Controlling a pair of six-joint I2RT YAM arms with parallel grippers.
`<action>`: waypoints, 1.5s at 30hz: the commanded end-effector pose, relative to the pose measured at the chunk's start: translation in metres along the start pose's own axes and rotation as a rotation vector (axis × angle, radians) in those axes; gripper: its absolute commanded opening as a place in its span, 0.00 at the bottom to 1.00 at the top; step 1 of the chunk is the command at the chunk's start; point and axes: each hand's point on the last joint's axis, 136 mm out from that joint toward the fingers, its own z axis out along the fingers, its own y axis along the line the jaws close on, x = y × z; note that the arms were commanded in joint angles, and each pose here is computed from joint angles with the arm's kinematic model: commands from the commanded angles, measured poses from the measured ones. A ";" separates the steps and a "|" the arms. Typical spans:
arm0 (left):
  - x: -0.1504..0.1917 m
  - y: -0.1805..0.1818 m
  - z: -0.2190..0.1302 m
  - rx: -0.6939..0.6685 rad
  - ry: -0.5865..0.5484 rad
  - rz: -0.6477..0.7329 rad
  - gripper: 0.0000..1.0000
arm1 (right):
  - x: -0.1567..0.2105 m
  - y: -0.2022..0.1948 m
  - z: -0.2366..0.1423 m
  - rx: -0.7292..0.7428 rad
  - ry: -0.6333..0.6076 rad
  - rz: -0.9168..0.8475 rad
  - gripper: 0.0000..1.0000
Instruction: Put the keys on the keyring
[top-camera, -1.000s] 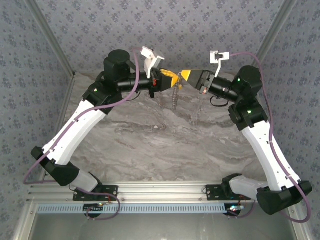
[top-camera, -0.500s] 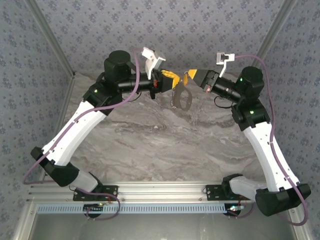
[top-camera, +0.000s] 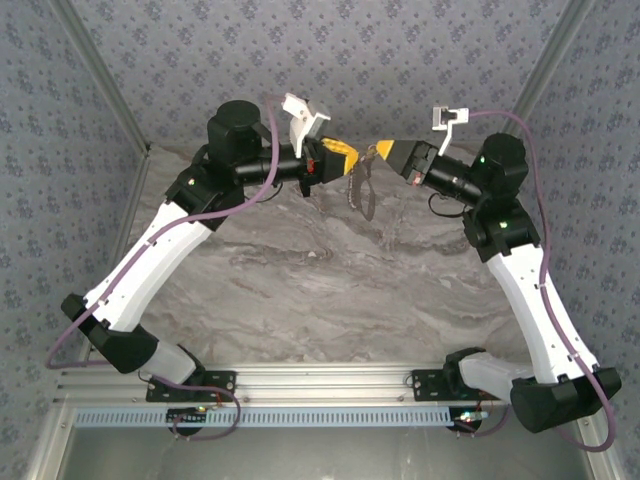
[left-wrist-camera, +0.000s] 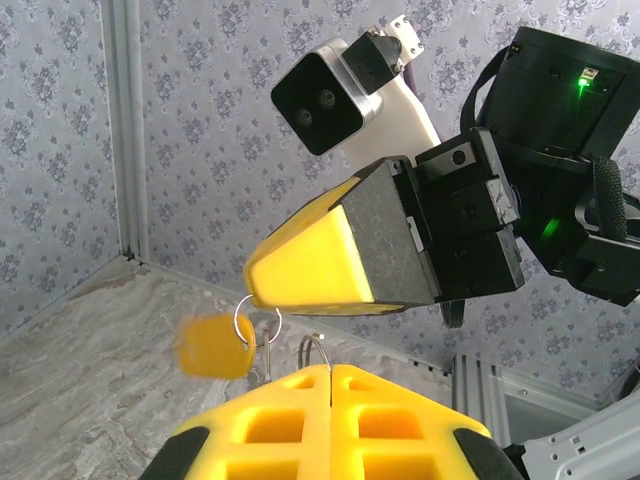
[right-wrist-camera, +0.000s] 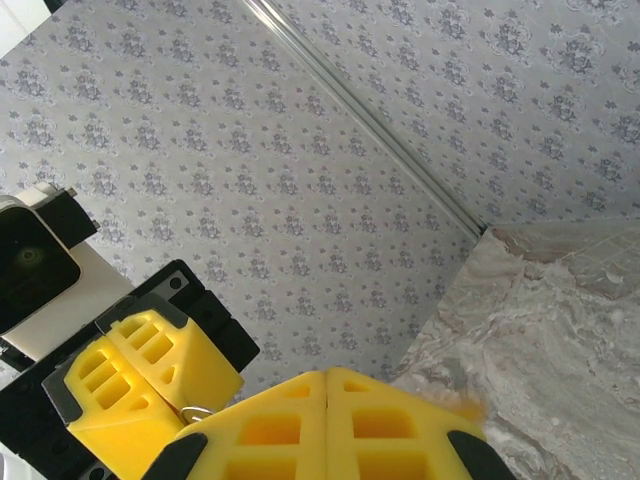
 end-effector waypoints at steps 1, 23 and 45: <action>-0.032 -0.015 -0.009 0.023 -0.086 0.078 0.00 | -0.011 0.032 -0.012 -0.080 -0.040 -0.057 0.00; -0.042 -0.025 -0.012 0.056 -0.095 0.078 0.00 | -0.015 0.057 -0.006 -0.096 -0.019 -0.180 0.00; -0.039 -0.022 -0.012 0.037 -0.088 0.079 0.00 | -0.017 0.075 -0.012 -0.121 -0.040 -0.193 0.00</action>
